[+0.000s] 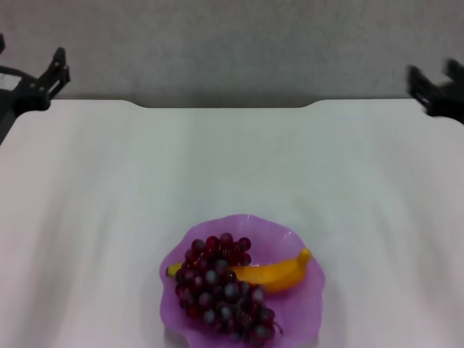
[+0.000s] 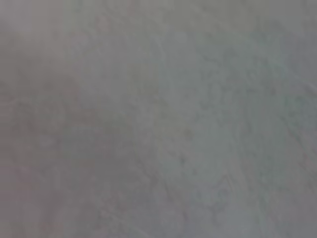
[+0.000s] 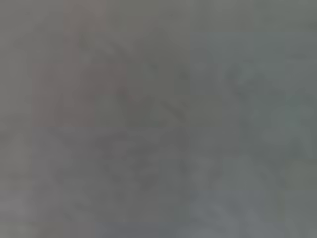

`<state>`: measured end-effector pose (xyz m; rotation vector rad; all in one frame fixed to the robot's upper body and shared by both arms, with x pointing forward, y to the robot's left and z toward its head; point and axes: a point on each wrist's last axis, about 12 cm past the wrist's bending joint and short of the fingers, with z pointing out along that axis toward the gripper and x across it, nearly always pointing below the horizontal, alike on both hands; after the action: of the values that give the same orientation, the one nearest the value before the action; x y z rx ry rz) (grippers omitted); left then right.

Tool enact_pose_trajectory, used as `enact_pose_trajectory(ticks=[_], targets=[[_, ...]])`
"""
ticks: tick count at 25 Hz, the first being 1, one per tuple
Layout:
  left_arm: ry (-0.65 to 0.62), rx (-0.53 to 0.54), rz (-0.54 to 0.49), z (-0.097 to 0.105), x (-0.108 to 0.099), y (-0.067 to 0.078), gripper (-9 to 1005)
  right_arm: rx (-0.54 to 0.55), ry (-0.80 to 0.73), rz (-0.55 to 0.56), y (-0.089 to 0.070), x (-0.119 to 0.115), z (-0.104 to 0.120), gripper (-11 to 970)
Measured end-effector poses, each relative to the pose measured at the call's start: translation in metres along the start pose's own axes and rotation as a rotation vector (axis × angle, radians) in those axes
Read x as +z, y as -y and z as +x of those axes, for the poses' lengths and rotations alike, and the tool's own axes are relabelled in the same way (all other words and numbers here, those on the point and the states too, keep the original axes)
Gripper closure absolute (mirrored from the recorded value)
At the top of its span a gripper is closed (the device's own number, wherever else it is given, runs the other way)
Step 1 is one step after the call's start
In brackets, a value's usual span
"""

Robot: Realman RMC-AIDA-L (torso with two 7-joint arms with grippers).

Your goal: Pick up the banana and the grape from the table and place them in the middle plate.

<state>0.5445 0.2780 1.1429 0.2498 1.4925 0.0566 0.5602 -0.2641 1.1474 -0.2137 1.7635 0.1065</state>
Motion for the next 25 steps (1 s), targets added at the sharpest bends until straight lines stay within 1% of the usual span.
enact_pose_trajectory(ticks=[2,5,8,11,12,18,22,25], targets=[[0.006,-0.015,-0.013,0.003,-0.003,-0.003,120,0.01,-0.009,0.059,0.014,-0.003,0.015,352],[0.009,-0.032,-0.03,0.011,-0.007,-0.008,120,0.039,-0.027,0.151,0.035,-0.006,0.043,352],[0.017,-0.044,-0.038,0.021,-0.01,-0.009,120,0.051,-0.033,0.207,0.043,-0.008,0.065,352],[0.029,-0.05,-0.047,0.037,-0.014,-0.01,120,0.078,-0.028,0.226,0.042,-0.011,0.078,352],[0.029,-0.05,-0.047,0.037,-0.014,-0.01,120,0.083,-0.022,0.229,0.041,-0.013,0.081,352],[0.04,-0.076,-0.081,0.066,-0.022,-0.021,120,0.058,0.053,0.234,0.032,-0.018,0.085,352],[0.055,-0.074,-0.084,0.076,-0.025,-0.024,120,0.049,0.07,0.23,0.029,-0.017,0.086,352],[0.049,-0.088,-0.085,0.078,-0.025,-0.025,120,0.047,0.072,0.229,0.029,-0.017,0.085,352]])
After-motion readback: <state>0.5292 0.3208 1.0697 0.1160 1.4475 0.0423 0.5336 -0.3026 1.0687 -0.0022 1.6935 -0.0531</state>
